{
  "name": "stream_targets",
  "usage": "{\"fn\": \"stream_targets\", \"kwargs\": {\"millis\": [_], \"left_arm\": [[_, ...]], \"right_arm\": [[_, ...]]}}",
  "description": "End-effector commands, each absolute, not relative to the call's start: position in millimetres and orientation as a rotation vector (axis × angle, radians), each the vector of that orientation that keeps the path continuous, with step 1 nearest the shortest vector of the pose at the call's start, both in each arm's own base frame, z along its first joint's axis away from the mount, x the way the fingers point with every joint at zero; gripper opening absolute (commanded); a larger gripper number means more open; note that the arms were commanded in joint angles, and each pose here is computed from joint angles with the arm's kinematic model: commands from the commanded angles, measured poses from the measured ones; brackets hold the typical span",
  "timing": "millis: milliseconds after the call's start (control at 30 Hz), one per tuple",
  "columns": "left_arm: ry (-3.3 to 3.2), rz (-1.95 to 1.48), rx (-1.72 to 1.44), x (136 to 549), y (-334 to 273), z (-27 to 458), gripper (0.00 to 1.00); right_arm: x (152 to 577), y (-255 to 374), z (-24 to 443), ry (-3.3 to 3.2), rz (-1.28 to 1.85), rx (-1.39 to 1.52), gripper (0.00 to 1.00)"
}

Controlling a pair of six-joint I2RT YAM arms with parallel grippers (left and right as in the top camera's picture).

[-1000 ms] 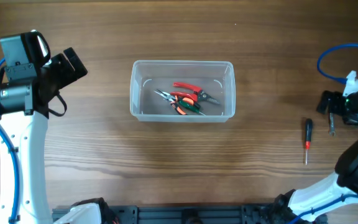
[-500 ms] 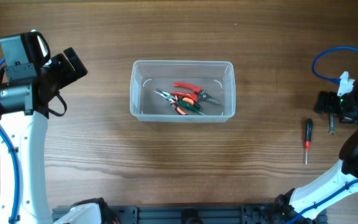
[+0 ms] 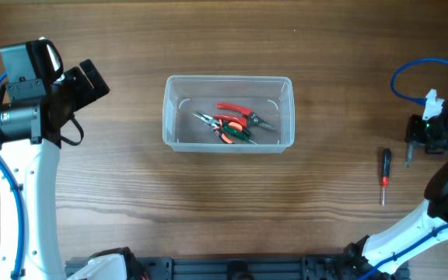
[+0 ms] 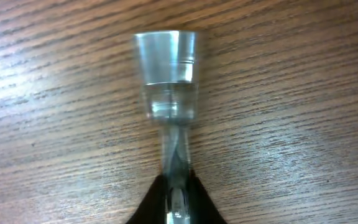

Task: Pack container
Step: 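Grasp the silver wrench with the right gripper, then lower the silver wrench into the container and open the right gripper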

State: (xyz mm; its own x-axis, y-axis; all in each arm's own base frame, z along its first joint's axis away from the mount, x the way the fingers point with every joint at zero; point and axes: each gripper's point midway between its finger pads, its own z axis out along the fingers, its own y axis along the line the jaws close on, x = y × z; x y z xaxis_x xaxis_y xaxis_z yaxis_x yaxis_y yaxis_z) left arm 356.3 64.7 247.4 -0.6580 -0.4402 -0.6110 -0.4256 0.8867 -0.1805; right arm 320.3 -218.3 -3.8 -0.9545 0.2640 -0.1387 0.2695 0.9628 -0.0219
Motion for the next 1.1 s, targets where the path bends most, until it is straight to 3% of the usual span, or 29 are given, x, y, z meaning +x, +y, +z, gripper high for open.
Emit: {"fn": "stream_targets", "kwargs": {"millis": [0,167,267,467,633,833,1067], "left_arm": [[2.352,-0.019,-0.625,356,68,254,1.0],[2.351,-0.019,-0.624,356,68,254,1.0],[2.351,-0.018,-0.624,356,68,254,1.0],[2.351,-0.018,-0.624,356,68,254,1.0],[2.351,-0.018,-0.624,356,68,254,1.0],[2.351,-0.018,-0.624,356,68,254,1.0],[2.351,-0.017,-0.624,356,68,254,1.0]], "right_arm": [[317,-205,-22,3.02,0.02,0.407,0.04],[331,-184,-13,3.002,0.104,0.373,0.04],[358,-153,17,2.96,0.131,0.262,0.04],[428,-79,136,2.677,-0.01,-0.16,0.04],[445,24,210,2.4,-0.064,-0.714,0.04],[395,153,190,2.152,-0.012,-1.492,0.04],[364,191,121,2.227,0.202,-1.674,0.04]]}}
